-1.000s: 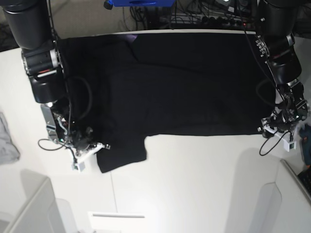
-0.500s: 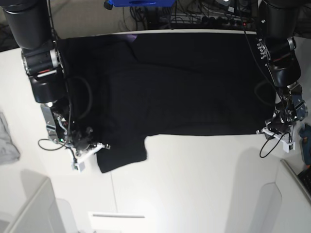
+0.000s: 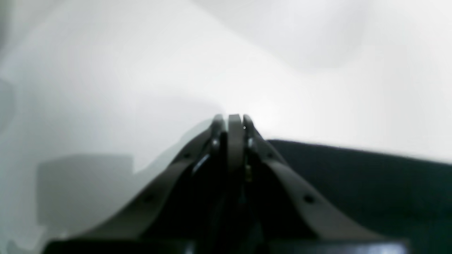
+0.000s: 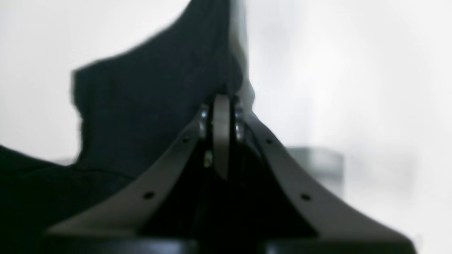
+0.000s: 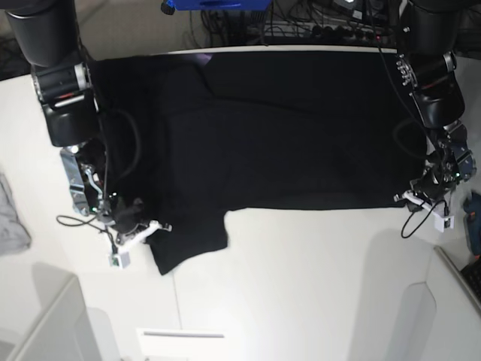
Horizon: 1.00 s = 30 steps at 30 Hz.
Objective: Fold the T-shirt properly
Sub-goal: 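Lift the hem and fold it over toward the collar edge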
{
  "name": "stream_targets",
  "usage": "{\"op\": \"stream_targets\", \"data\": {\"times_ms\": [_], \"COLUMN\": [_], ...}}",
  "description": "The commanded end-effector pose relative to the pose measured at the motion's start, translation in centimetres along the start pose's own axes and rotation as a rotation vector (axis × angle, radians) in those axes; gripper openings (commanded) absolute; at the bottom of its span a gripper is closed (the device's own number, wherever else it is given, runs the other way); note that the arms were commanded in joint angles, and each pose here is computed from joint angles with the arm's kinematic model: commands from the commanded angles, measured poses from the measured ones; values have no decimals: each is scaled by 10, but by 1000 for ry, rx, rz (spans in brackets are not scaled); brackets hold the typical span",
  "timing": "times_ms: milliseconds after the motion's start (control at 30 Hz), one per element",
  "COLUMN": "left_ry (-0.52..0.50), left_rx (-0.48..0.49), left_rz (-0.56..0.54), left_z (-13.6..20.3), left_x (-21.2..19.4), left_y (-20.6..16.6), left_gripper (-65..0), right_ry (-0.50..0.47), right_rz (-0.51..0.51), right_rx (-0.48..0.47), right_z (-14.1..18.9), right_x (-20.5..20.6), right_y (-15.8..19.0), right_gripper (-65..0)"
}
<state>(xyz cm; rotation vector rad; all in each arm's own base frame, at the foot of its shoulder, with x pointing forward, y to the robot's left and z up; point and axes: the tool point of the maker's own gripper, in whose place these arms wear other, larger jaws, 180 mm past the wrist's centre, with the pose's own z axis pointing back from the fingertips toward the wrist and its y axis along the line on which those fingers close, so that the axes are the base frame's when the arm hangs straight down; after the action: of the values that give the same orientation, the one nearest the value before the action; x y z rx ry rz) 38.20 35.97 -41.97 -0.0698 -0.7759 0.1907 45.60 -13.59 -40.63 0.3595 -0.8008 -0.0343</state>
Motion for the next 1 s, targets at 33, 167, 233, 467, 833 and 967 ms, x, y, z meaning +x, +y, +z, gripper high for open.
{"op": "stream_targets", "data": {"times_ms": [33,167,233,467,833,967], "left_ry": [26,-5,-31,-48,-116,-107], "left_rx": [21,3,-5,1,49,66], "left_rz": [-60,-98,-75,-117,-177,-200], "left_z": [10,28,43,69,116,132], "left_x": [1,8,9,0,0,-1], "left_y": [5,-7,-6,-8,-16,-21], "left_gripper": [-650,-650,-650,-650,-650,-650], "right_ry": [-76,-90,-108,-172,-155,-162], "right_rz": [16,37,55,0,-35,-48], "right_rx": [13,12,20,7,18,13], "right_z": [8,15,21,45,78,88], "right_x": [29,32,36,35,16,9], "right_y": [1,-2,-1,-17,-19,-21], "right_gripper": [-650,-650,-650,-650,-650,-650]}}
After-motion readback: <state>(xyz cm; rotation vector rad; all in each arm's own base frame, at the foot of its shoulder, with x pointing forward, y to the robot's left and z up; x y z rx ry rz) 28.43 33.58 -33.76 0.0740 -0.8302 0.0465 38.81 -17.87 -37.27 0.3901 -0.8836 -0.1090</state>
